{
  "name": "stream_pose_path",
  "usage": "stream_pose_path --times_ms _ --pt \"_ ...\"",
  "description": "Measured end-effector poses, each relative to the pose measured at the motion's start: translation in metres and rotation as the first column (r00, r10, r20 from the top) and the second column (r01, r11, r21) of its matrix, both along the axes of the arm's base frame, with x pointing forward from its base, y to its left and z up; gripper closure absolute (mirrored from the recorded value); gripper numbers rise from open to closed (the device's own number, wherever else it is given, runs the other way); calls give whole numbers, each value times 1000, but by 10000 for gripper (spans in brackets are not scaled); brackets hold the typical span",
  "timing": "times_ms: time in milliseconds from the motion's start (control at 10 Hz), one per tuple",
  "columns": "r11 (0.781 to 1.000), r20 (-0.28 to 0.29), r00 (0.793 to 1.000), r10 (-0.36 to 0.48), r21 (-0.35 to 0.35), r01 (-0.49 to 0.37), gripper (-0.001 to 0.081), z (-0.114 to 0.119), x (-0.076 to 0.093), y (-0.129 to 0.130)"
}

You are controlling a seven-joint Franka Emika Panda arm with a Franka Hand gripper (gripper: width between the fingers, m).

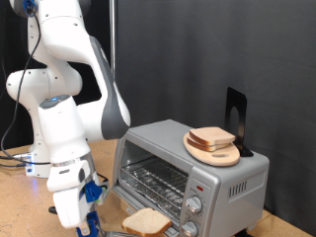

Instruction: Make a piece of toast with the oven

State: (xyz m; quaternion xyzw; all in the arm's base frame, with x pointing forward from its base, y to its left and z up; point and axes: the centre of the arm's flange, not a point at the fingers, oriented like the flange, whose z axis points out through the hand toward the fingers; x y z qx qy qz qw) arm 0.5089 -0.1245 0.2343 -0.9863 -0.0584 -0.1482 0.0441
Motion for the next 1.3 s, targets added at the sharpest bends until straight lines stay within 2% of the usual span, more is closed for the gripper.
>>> stream_pose_path --times_ms 500,900,1300 --pt "1000 -26 1000 -4 -6 4 440 0 -24 -9" --pt "1000 -58 998 7 -19 -8 440 -9 -44 -21" --pt "1000 -68 998 19 -24 -21 440 -14 -57 -29"
